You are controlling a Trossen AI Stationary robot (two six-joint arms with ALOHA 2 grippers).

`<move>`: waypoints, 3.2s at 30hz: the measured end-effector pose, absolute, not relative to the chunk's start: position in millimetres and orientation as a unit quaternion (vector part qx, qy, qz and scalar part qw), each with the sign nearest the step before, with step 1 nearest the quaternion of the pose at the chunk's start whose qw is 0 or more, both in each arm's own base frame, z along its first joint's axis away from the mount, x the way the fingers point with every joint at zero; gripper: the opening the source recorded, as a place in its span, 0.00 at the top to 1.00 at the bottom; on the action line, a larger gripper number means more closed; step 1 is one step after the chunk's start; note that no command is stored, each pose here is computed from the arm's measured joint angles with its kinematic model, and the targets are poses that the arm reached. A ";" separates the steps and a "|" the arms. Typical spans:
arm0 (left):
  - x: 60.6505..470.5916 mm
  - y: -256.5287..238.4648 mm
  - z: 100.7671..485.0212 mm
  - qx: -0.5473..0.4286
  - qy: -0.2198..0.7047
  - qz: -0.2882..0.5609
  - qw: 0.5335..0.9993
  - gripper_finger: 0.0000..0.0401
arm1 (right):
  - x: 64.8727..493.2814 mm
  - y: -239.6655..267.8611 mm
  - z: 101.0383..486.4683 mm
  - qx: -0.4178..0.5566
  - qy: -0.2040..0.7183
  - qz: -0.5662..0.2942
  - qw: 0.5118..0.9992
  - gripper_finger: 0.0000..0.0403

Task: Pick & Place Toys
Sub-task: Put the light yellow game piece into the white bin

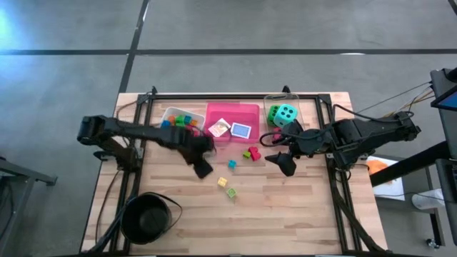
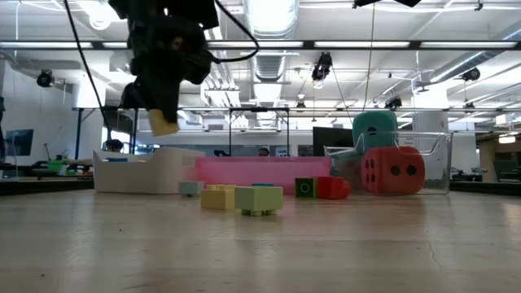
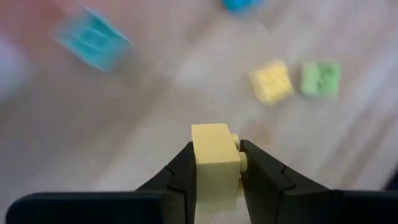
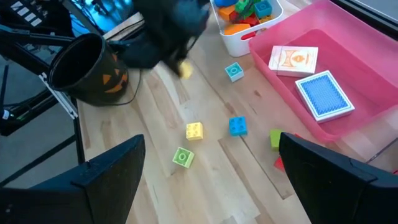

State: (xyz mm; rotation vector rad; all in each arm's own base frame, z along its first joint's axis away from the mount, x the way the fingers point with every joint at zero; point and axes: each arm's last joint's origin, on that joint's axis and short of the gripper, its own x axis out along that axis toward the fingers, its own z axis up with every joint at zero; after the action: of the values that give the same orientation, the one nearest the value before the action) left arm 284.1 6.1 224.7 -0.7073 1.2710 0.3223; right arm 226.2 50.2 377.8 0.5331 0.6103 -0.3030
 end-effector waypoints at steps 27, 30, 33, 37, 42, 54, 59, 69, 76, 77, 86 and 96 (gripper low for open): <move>226.6 178.5 217.7 -0.389 0.499 0.325 0.703 0.77 | 226.7 48.0 375.4 0.248 0.285 -0.174 0.909 0.10; 229.7 180.4 209.3 -0.388 0.512 0.321 0.696 0.77 | 226.7 47.4 374.9 0.244 0.282 -0.182 0.910 0.10; 231.4 182.3 204.8 -0.389 0.515 0.322 0.693 0.77 | 226.7 47.4 374.9 0.242 0.281 -0.184 0.910 0.10; 233.3 184.8 203.2 -0.387 0.509 0.322 0.698 0.77 | 226.9 46.1 374.9 0.241 0.281 -0.186 0.910 0.10; 235.3 186.8 204.0 -0.384 0.497 0.323 0.708 0.77 | 227.7 42.2 374.4 0.243 0.280 -0.193 0.908 0.10; 239.4 189.6 193.9 -0.393 0.503 0.326 0.697 0.77 | 229.1 36.2 374.4 0.253 0.274 -0.206 0.905 0.10; 240.0 190.2 190.5 -0.394 0.508 0.327 0.693 0.77 | 229.3 36.2 374.7 0.257 0.271 -0.207 0.904 0.10; 239.7 189.9 189.0 -0.396 0.513 0.327 0.688 0.77 | 229.6 36.3 374.7 0.265 0.269 -0.208 0.903 0.10; 239.5 189.7 188.9 -0.396 0.514 0.327 0.687 0.77 | 229.6 36.3 374.7 0.263 0.269 -0.207 0.903 0.10; 239.5 189.7 188.9 -0.396 0.514 0.327 0.687 0.77 | 229.6 36.3 374.7 0.263 0.269 -0.207 0.903 0.10; 237.6 188.0 188.3 -0.391 0.527 0.324 0.682 0.63 | 229.6 36.3 374.8 0.263 0.269 -0.207 0.903 0.10; 236.5 186.9 188.1 -0.385 0.535 0.327 0.677 0.51 | 229.8 36.4 374.7 0.265 0.269 -0.207 0.903 0.10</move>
State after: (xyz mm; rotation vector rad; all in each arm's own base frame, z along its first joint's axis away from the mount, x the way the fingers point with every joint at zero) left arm 236.5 186.9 188.1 -0.8652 1.2022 0.7338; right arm 229.8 36.4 374.7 0.5475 0.5553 -0.4283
